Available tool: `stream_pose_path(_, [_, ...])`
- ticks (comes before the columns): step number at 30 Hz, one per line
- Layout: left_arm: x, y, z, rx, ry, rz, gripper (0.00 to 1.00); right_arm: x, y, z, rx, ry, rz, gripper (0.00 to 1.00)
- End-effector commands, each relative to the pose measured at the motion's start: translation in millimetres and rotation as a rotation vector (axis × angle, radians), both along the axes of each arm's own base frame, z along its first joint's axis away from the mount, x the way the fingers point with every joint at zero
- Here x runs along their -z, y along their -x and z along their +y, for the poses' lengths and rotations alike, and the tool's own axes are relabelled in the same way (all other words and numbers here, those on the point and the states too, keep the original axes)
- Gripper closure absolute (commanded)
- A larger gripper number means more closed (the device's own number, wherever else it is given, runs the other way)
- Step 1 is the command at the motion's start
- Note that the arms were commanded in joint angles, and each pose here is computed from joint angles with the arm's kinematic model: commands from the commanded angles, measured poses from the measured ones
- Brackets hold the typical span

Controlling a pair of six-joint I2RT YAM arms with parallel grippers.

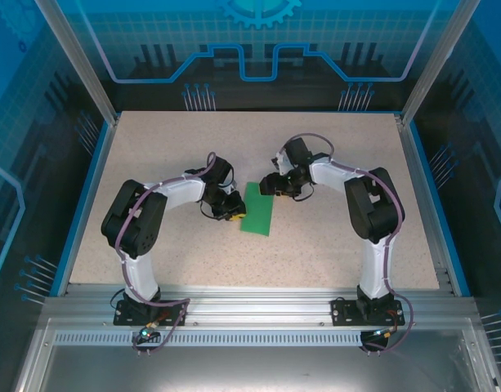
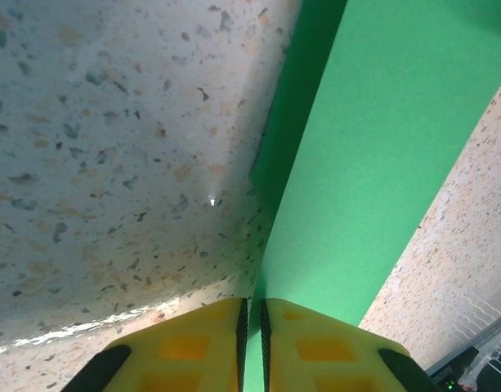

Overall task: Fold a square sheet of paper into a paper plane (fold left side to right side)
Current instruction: Third fold the triangle at the center of the table.

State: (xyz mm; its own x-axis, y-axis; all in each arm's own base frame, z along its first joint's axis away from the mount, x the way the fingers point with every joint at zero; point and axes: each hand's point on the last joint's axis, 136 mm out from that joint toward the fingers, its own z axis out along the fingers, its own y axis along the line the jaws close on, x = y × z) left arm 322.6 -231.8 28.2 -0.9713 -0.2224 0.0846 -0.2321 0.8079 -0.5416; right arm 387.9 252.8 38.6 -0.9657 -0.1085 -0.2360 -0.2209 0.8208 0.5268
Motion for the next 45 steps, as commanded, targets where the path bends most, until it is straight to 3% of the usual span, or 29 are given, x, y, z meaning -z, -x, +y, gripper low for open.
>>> stream_pose_path(1, [-10.8,-0.6,-4.3,0.005,0.030,-0.023,0.85,-10.9,2.5,2.6,-0.025,-0.018,-0.034,0.30])
stream_pose_path(6, [-15.3,-1.2,-3.9,0.005,0.029,-0.032,0.89,-13.2,6.4,1.6,-0.031,-0.002,-0.040,0.30])
stream_pose_path(11, [-20.8,-0.9,-5.6,-0.001,0.041,-0.030,0.93,-38.2,20.1,0.4,-0.059,-0.016,-0.190,0.30])
stream_pose_path(21, [-29.7,1.0,-11.5,-0.016,0.073,0.007,0.97,-52.5,112.6,30.9,-0.388,0.167,-0.523,0.30])
stream_pose_path(26, [-33.4,1.4,-14.5,-0.027,0.093,0.025,0.98,-48.7,139.7,57.1,-0.505,0.230,-0.628,0.30])
stream_pose_path(40, [-40.0,1.4,-15.4,-0.035,0.098,0.041,1.00,-18.1,134.5,82.2,-0.618,0.347,-0.712,0.32])
stream_pose_path(45, [-39.5,2.8,-15.3,-0.032,0.096,0.046,1.00,-14.7,123.4,84.5,-0.596,0.384,-0.726,0.38])
